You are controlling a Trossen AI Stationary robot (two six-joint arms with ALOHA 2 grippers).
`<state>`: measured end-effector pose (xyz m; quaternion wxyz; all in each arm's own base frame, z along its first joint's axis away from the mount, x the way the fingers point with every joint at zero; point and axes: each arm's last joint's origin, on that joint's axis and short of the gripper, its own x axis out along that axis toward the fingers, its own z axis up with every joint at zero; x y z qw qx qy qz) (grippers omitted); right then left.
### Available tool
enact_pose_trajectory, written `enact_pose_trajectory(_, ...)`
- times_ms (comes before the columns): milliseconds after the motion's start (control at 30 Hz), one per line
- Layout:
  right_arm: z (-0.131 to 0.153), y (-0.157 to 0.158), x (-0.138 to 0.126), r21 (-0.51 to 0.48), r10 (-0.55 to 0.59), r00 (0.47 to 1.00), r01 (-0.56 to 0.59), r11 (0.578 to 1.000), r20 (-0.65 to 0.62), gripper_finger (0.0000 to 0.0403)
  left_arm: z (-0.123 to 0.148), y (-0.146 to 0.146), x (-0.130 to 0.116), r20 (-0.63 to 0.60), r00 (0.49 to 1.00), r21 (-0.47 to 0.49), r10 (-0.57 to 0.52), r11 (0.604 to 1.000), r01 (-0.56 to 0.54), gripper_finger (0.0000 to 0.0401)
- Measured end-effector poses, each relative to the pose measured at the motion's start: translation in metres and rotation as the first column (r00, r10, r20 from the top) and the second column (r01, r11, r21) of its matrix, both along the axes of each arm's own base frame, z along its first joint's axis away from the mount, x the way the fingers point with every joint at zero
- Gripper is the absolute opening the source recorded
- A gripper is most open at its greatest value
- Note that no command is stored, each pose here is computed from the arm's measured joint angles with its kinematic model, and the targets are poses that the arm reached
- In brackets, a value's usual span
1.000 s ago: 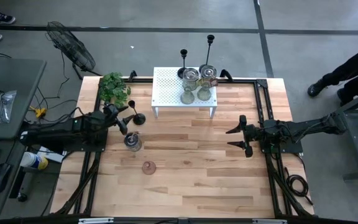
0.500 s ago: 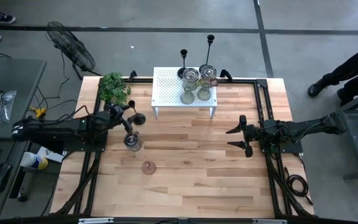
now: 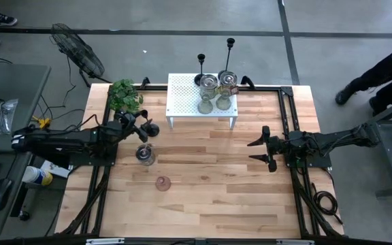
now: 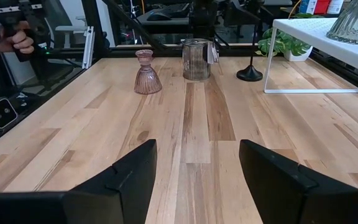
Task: Pick & Place candle stick holders
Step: Put the black candle holder on the shelf
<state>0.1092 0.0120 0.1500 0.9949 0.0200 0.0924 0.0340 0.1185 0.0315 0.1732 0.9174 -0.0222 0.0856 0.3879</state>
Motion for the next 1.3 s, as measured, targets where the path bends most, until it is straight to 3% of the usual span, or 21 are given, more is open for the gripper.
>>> enact_pose_trajectory(167,0.0,0.0,0.0,0.0,0.0,1.0,0.0,1.0,0.0,0.0221,0.0,0.0,0.0,0.008,1.0,-0.011,0.006,1.0,-0.006,0.0226)
enact_pose_trajectory(567,0.0,0.0,0.0,0.0,0.0,1.0,0.0,1.0,0.0,0.0221,-0.001,0.0,0.0,0.016,1.0,-0.036,-0.008,0.999,0.008,0.0088)
enact_pose_trajectory(867,0.0,0.0,0.0,0.0,0.0,1.0,0.0,1.0,0.0,0.0221,-0.001,0.0,0.0,0.014,1.0,-0.037,-0.008,0.999,0.009,0.0015)
enact_pose_trajectory(1133,0.0,0.0,0.0,0.0,0.0,1.0,0.0,1.0,-0.001,0.0221,0.002,0.0,0.0,0.033,0.999,-0.032,0.002,0.999,-0.001,0.0016)
enact_pose_trajectory(1300,0.0,0.0,0.0,0.0,0.0,1.0,0.0,1.0,0.0,0.0221,0.018,0.001,0.0,0.051,0.997,-0.015,0.056,0.998,-0.055,0.0008)
